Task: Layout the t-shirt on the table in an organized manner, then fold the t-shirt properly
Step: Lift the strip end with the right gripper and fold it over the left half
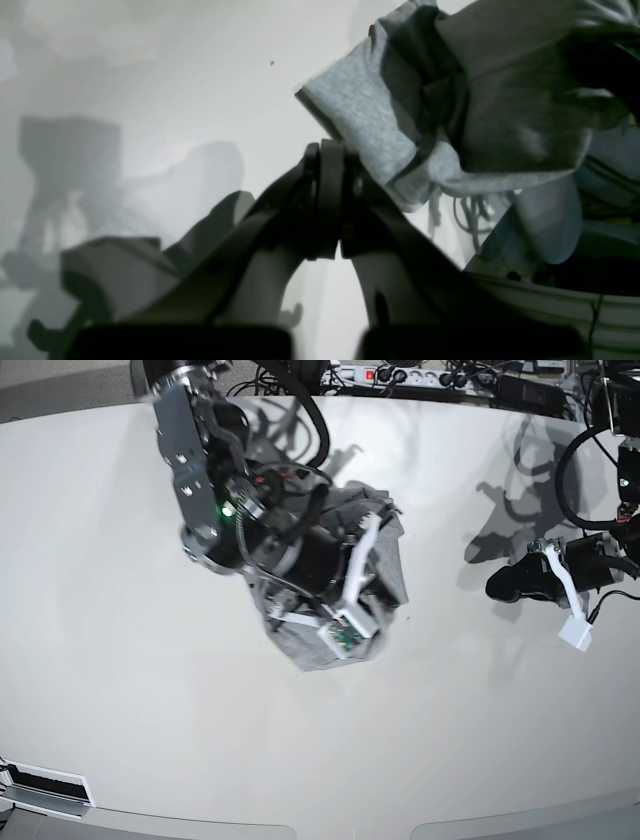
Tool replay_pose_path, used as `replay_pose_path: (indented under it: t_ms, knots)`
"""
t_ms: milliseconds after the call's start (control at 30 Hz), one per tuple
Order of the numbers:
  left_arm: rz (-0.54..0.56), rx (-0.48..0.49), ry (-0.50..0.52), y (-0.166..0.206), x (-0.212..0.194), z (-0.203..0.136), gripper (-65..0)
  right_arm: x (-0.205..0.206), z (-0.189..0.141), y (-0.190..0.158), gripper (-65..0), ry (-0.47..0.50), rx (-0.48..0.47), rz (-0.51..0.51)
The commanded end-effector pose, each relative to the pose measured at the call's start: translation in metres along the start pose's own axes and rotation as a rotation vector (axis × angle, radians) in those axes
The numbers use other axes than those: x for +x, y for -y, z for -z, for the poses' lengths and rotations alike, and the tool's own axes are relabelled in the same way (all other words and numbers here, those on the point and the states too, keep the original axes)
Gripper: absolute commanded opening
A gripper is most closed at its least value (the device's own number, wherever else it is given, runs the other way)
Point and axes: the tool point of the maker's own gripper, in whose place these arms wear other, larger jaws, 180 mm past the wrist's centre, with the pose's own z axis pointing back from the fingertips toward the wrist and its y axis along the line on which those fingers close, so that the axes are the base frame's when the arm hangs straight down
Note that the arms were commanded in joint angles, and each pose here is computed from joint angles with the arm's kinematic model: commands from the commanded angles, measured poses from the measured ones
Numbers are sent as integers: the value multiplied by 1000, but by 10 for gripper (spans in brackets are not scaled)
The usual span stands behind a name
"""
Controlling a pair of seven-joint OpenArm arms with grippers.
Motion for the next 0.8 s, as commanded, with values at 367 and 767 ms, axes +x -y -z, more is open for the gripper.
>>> replay_pose_path:
  t_ms: [367,767]
  knots:
    - [45,28,13,-5,11,-5,-650,108,-21,-44,-144,118,151,-241]
    - [46,27,14,-4,11,-5,-650,86,-46,26,-296,117,-35,-93]
